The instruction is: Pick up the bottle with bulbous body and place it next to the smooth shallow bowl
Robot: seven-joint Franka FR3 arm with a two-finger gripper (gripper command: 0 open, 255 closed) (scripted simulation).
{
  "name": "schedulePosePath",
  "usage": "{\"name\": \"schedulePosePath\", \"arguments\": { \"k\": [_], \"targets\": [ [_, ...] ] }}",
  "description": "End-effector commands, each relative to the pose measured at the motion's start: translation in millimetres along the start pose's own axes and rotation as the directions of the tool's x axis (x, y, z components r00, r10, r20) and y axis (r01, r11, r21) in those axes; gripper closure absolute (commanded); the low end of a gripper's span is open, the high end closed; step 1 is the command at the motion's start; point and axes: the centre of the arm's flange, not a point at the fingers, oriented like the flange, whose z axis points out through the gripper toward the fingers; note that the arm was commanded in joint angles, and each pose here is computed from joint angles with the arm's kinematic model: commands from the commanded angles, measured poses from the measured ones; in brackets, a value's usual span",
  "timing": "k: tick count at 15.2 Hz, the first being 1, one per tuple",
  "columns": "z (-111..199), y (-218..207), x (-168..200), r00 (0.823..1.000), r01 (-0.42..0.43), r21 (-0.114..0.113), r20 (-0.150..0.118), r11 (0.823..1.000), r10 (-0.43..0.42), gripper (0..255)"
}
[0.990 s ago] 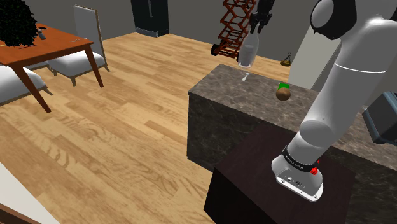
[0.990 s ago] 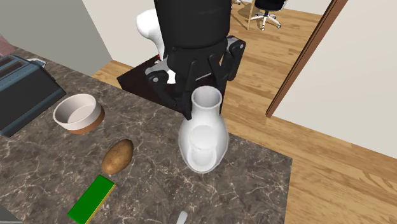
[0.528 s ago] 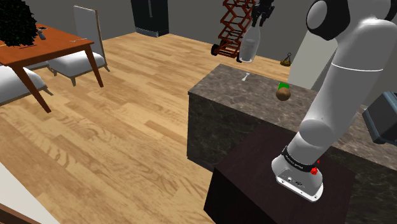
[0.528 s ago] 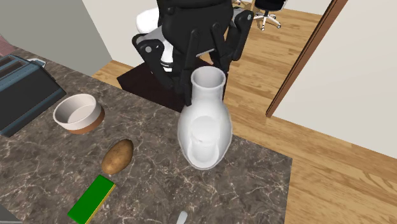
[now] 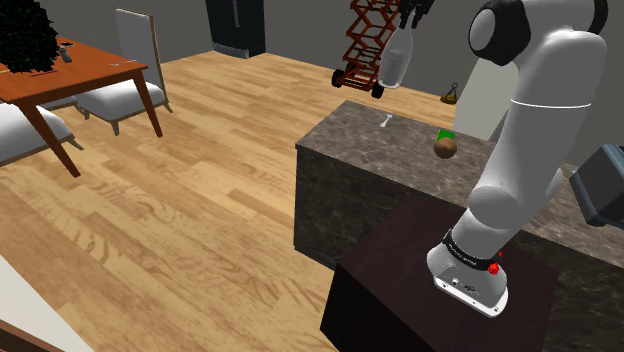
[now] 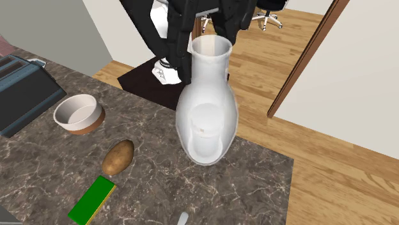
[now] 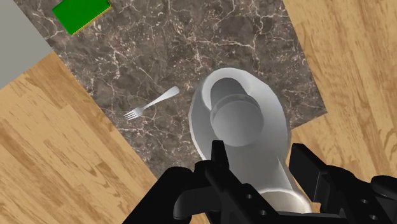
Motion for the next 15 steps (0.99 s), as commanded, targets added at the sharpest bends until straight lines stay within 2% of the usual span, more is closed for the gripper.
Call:
{"name": "schedulePosePath", "arguments": {
  "k": [1,8,15],
  "targets": [
    [-11.2,0.1,1.2,1.000,0.001,0.000,0.000,1.000,-0.001,255],
    [-44.9,0.1,5.2,1.000,0.001,0.000,0.000,1.000,-0.001,255],
    [-55.4,33.3,-80.4,1.000,0.001,0.000,0.000,1.000,-0.001,255]
  ]
}}
